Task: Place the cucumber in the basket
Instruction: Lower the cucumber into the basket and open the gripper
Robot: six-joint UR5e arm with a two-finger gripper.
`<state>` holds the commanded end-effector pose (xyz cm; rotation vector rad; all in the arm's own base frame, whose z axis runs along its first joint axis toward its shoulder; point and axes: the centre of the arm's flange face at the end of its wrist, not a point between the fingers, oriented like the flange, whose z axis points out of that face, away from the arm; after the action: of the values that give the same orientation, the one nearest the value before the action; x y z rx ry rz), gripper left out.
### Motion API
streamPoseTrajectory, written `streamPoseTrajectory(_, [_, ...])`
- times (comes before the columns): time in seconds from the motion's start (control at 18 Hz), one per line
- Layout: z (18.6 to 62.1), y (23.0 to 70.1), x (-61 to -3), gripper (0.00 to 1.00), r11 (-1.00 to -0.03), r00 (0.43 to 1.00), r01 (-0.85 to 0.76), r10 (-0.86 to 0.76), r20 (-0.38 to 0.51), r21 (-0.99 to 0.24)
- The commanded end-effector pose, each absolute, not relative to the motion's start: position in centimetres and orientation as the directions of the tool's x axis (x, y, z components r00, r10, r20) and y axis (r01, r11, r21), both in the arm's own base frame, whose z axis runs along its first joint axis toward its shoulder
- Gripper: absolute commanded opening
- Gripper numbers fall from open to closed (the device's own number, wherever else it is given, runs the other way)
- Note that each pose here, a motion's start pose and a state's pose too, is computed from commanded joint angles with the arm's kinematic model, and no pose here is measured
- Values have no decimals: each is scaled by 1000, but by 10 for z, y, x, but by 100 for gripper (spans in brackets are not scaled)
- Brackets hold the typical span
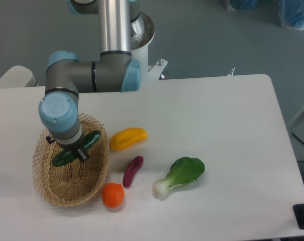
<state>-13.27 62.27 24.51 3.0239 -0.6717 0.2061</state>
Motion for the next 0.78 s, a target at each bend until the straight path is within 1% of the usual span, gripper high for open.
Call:
streamPoseTrajectory(0.22, [237,626,-131,27,-912,903,-410,-404,144,14])
streamPoseTrajectory(0.28, [236,627,-129,39,-914,905,-406,-400,143,14])
streamPoseTrajectory(0.33, [236,629,-128,62,-913,905,-407,-402,139,11])
streamPoseTrajectory(0.39, [237,630,-129,77,-914,906,-406,-402,131,4])
streamPoseTrajectory(0.44, [236,631,-129,81,-915,907,-404,-401,128,2])
streamPoseTrajectory(0.5, [237,631,-129,89,-915,908,-403,-400,123,0])
streamPoseTrajectory(0.56, [239,632,-131,98,-915,908,-403,-401,119,-2])
streamPoseTrajectory(0.61, [241,632,-131,100,-914,908,-405,-402,115,-2])
streamPoseTrajectory(0.78, [258,639,-138,100,-912,908,-409,-410,86,-24])
